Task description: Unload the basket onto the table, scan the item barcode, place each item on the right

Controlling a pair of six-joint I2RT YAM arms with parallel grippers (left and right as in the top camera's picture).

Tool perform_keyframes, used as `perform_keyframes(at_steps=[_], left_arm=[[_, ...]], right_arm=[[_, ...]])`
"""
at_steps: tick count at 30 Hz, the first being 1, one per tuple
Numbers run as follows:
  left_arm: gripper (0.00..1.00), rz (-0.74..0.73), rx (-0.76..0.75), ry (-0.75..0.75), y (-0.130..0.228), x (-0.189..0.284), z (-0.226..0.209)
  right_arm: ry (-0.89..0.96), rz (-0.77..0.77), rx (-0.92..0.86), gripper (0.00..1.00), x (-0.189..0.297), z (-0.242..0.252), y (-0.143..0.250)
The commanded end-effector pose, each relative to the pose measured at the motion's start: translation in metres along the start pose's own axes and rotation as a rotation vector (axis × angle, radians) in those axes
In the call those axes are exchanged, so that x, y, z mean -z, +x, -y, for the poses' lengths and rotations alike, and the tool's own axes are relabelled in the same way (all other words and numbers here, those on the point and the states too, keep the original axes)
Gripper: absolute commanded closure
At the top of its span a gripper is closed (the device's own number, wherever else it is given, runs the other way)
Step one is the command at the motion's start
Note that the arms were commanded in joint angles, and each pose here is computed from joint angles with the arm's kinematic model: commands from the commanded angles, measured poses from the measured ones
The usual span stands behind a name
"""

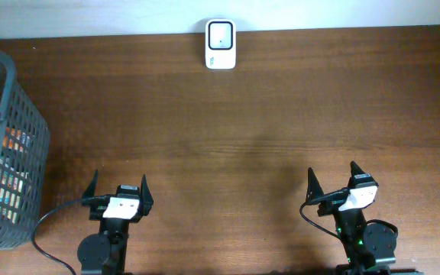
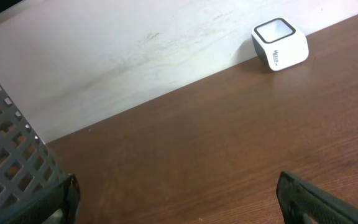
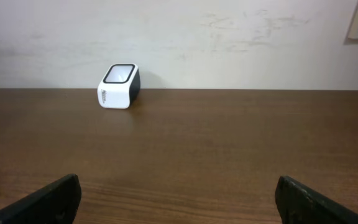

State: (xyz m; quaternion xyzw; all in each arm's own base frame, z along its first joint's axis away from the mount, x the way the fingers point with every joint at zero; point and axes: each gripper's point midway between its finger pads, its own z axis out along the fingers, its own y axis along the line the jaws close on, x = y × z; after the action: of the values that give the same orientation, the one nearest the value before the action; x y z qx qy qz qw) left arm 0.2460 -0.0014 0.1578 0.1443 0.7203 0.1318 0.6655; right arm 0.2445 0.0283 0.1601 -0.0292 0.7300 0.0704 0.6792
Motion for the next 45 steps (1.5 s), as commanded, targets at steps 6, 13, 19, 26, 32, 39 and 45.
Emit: perform_keyframes(at_steps=[6,13,19,26,32,39,45], left_arm=[[0.01,0.006,0.016,0.017,0.000,0.000,0.004],[0.01,-0.001,0.016,-0.007,0.001,0.000,-0.001],[0.01,0.025,0.016,0.002,-0.005,0.000,0.000],[0.01,0.108,0.016,-0.012,-0.033,0.005,-0.008],[0.01,0.207,0.009,0.041,-0.112,0.021,-0.025],[0.01,0.076,0.015,0.103,-0.212,-0.008,-0.064],[0.01,-0.222,0.030,0.230,-0.274,-0.049,-0.088]], right_arm=[[-0.013,-0.004,-0.004,0.01,0.000,-0.003,0.003],[-0.012,-0.003,-0.003,0.01,0.000,-0.003,0.002],[-0.013,-0.004,-0.004,0.01,0.000,-0.003,0.003],[-0.013,-0.004,-0.004,0.01,0.000,-0.003,0.003],[-0.013,-0.004,-0.004,0.01,0.000,-0.003,0.003],[-0.013,-0.004,-0.004,0.01,0.000,-0.003,0.003],[-0.013,-0.004,-0.004,0.01,0.000,-0.003,0.003]])
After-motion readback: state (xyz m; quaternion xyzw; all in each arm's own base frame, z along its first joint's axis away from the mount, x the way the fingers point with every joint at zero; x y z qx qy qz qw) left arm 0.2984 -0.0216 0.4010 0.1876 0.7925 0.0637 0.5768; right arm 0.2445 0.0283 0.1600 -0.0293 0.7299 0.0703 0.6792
